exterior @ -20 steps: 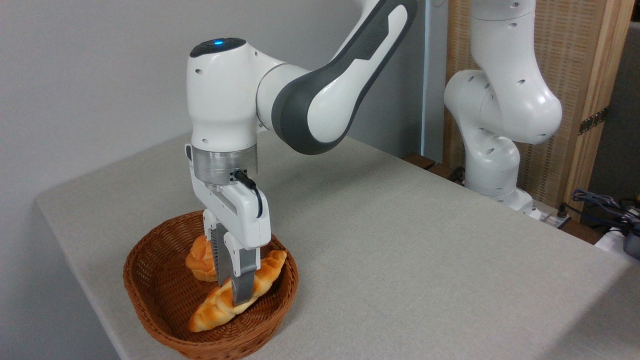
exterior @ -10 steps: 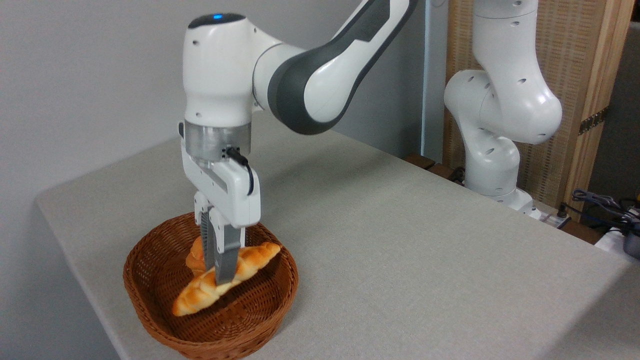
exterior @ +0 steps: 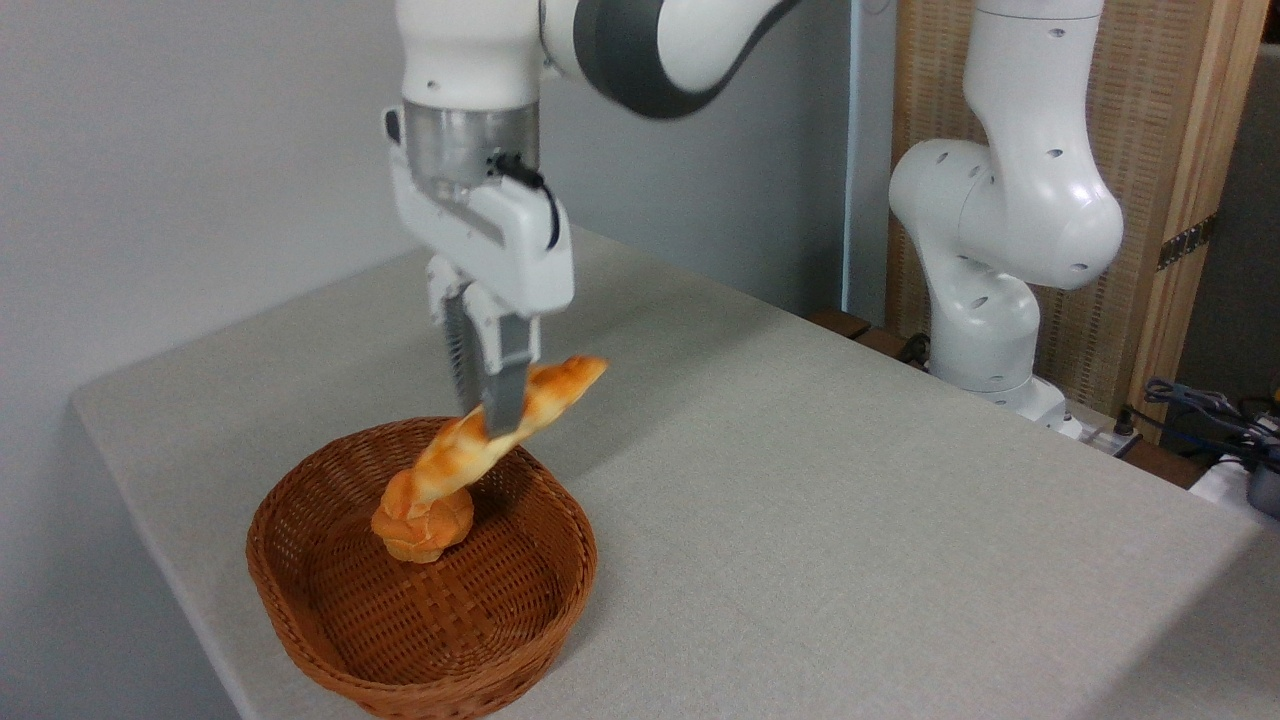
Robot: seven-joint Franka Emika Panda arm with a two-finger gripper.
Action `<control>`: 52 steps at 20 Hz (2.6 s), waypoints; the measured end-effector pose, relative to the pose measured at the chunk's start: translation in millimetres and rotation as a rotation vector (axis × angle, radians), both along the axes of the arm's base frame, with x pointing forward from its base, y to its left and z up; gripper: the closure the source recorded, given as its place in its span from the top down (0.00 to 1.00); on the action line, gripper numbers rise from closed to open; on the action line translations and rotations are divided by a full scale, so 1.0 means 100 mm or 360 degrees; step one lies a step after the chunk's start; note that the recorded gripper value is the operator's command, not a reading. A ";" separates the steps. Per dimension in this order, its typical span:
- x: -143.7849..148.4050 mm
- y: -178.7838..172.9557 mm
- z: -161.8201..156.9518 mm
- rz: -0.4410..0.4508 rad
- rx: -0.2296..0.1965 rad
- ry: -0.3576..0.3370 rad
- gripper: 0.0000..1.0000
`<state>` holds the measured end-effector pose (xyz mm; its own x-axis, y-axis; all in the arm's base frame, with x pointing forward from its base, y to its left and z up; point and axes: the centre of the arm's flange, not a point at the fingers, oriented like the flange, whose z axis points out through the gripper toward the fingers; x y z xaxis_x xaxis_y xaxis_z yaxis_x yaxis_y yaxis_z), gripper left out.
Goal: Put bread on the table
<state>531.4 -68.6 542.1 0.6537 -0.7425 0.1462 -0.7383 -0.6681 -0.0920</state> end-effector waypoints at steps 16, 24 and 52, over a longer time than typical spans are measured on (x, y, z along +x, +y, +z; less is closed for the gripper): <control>-1.04 -0.68 -0.51 -0.0288 0.0068 0.0361 0.63; -1.05 -0.70 -0.61 -0.0277 0.0030 0.0356 1.00; -0.24 -0.28 0.68 -0.0104 0.0049 0.0234 1.00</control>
<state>507.0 -97.0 610.1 0.6167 -0.7867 0.0288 -0.7870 -0.6170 0.0006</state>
